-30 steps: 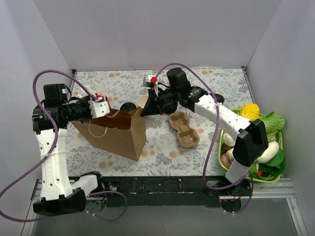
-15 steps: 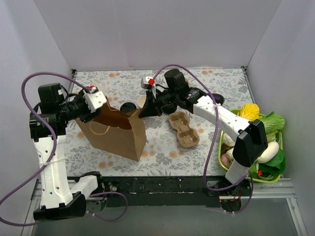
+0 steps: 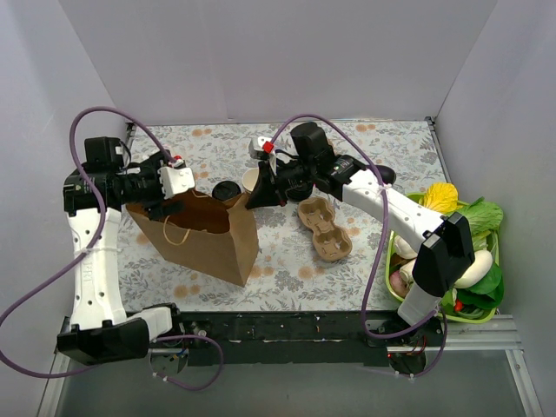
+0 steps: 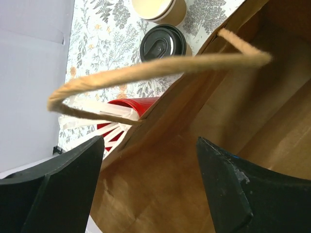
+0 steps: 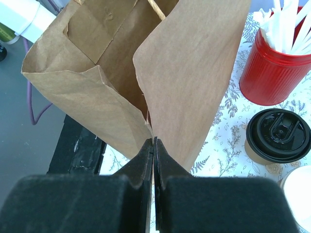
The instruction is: Pack the takeout coffee
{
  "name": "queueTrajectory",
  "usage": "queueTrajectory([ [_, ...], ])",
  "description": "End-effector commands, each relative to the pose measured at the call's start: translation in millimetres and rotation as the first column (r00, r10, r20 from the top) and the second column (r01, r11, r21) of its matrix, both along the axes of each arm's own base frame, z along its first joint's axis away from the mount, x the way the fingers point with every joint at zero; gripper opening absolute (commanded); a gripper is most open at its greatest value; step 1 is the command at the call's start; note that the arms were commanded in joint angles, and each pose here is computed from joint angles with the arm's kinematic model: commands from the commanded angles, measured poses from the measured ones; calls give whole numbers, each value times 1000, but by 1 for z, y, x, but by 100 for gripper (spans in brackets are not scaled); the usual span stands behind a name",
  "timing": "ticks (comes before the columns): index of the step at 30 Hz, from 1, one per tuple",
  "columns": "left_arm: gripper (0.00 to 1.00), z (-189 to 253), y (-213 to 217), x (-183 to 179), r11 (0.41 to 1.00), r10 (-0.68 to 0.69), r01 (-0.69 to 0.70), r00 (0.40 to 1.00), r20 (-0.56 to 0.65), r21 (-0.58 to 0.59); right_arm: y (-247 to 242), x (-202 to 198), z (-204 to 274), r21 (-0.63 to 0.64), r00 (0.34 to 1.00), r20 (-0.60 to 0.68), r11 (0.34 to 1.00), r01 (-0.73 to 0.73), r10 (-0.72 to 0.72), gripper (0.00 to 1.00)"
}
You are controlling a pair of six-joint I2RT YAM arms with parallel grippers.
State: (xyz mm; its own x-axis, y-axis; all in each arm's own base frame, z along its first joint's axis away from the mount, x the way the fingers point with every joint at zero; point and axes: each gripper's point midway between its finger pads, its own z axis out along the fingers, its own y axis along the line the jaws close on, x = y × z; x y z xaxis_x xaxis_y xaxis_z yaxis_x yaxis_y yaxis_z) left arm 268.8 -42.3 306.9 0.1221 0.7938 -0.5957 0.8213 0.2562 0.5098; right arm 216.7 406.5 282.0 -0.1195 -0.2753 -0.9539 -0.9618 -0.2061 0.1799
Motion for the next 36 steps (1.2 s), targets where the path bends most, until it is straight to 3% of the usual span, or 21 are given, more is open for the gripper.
queueTrajectory([
  [1,75,2,-5,6,995,-96,96,995,18,29,-5,-9,15,32,999,41,999,-20,19,3],
  [5,74,9,-6,19,990,-139,134,986,93,54,-5,-10,15,34,999,48,999,-23,21,3],
  [17,53,-23,-31,4,968,-240,242,970,-35,66,3,2,17,40,998,70,999,1,-4,4],
  [21,37,-24,-32,0,980,-195,198,978,-72,31,7,9,17,37,997,74,999,17,-20,4],
  [25,0,-20,-28,-7,992,-127,129,988,-92,11,7,12,13,23,997,72,999,32,-34,5],
  [26,0,-16,-28,-13,994,-109,109,990,-86,6,6,13,13,22,996,74,999,41,-43,6],
  [30,0,-10,-26,-31,999,-46,44,995,-85,-20,-1,19,15,4,992,81,995,101,-101,20],
  [31,0,-7,-26,-35,999,-30,28,996,-81,-32,-6,23,18,-4,988,86,992,130,-129,31],
  [32,0,-2,-26,-36,999,1,-5,997,-73,-48,-12,28,15,-32,983,85,985,168,-164,36],
  [35,0,18,-20,-44,985,132,-136,990,-41,-106,-51,62,9,-111,915,154,914,391,-373,43],
  [36,0,22,-18,-48,976,172,-176,984,-42,-126,-76,81,6,-138,857,195,851,506,-477,43],
])
